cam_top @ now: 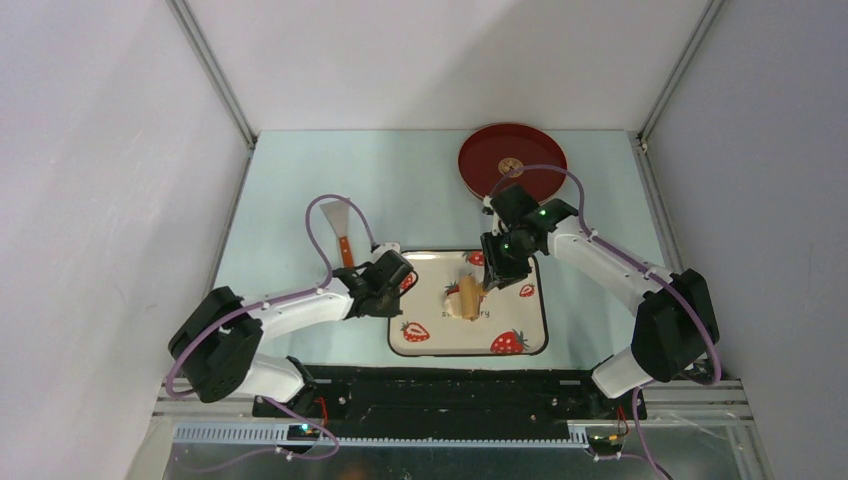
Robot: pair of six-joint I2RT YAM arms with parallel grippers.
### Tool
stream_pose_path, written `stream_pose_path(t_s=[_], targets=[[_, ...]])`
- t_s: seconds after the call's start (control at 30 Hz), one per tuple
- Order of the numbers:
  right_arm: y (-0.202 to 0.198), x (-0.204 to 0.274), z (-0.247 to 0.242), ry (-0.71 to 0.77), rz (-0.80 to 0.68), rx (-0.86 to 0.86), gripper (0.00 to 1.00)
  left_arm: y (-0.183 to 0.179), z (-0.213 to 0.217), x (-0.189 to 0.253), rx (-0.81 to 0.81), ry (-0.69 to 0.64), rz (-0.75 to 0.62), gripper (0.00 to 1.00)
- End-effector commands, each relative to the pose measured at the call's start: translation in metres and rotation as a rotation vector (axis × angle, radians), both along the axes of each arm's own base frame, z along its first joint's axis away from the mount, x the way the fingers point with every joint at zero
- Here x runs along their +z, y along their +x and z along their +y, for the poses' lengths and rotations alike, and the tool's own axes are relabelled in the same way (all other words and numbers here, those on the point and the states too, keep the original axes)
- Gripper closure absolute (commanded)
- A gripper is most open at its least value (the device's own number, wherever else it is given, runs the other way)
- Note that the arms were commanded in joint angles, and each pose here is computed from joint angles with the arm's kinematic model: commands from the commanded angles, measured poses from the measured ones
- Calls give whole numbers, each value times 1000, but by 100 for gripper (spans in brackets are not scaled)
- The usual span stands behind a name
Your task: Roll out the dumpling wrappers from the dough
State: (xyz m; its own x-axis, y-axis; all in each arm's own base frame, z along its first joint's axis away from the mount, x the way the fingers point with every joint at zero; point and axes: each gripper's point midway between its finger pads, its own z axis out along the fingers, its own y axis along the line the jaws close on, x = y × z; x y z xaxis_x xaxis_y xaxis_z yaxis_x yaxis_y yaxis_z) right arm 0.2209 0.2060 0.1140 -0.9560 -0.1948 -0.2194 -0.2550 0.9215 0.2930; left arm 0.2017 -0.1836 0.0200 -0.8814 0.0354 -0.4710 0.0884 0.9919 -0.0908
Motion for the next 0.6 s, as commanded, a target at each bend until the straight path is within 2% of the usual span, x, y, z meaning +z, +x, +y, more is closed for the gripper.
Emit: stream_pose_path(t_s=[0.0,0.57], targets=[[-20,-40,-99,-474,79,-46,100,-41,39,-34,19,178,172,94],[-20,-39,-94,-442,81,-28,100,-52,74,-36,120,242,165,97]])
